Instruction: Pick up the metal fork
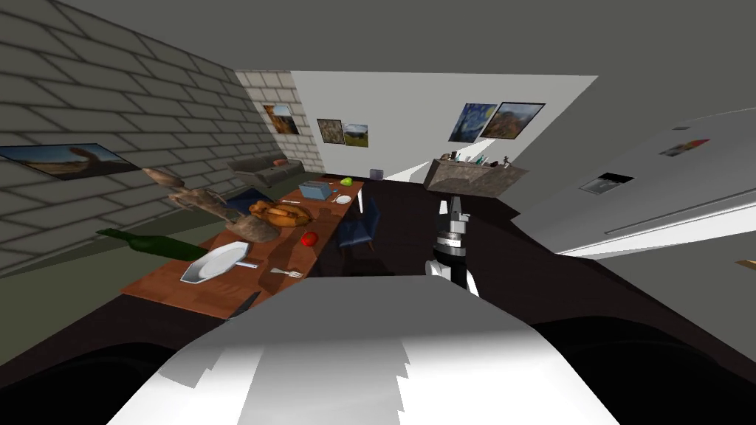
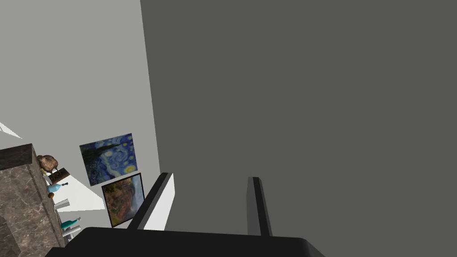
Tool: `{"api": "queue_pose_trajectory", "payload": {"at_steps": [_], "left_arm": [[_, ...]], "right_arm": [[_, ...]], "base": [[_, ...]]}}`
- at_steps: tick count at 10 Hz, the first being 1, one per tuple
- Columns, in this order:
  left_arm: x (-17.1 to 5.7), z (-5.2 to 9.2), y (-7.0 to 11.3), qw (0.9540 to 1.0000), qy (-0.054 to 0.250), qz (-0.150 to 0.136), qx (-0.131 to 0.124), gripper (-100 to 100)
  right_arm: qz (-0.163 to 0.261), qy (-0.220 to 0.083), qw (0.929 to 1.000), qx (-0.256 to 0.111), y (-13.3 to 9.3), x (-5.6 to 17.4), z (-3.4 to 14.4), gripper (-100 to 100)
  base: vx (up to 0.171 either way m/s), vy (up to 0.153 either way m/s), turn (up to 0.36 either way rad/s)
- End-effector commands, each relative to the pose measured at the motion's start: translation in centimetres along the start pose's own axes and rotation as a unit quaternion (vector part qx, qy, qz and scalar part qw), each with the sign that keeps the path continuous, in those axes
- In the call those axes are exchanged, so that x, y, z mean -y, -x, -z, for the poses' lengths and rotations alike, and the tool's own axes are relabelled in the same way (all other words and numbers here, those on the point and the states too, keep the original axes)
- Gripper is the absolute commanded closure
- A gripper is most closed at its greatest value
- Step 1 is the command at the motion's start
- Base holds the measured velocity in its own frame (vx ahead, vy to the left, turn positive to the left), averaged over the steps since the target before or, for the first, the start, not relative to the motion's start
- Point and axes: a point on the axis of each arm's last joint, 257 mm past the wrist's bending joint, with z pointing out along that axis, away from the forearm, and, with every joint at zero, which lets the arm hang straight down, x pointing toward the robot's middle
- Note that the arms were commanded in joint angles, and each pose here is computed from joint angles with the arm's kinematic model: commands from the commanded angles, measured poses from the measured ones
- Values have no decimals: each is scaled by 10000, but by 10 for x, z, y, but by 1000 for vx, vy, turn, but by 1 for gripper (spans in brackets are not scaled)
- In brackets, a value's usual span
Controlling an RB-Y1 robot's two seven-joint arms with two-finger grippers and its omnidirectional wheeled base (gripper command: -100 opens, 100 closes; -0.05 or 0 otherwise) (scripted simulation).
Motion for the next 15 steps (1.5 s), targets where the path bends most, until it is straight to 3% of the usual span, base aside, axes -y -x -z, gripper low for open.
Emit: {"api": "queue_pose_trajectory", "payload": {"at_steps": [1,2,4,5,6,8,10,15], "left_arm": [[-29,14,5,9994,326,69,44,-100],[-33,16,7,9993,372,65,68,-100],[-61,32,14,9974,705,125,125,-100],[-84,48,17,9948,986,186,155,-100],[-87,50,18,9944,1024,181,175,-100],[-127,81,20,9878,1513,294,201,-100],[-135,87,25,9862,1611,276,255,-100],[-217,172,28,9599,2752,412,337,-100]], "right_arm": [[0,0,10000,0,0,0,0,0],[-1,1,10000,-1,0,0,0,0],[0,0,10000,0,0,0,0,0],[0,0,10000,0,0,0,0,0],[0,0,10000,0,0,0,0,0],[0,0,10000,0,0,0,0,0],[1,-1,10000,0,0,0,0,0],[1,-1,10000,0,0,0,0,0]], "base": [[62,-5,-339],[73,18,-144],[85,20,-194],[89,42,-257],[69,37,-151],[102,30,-367],[69,35,-28],[116,64,-323]]}}
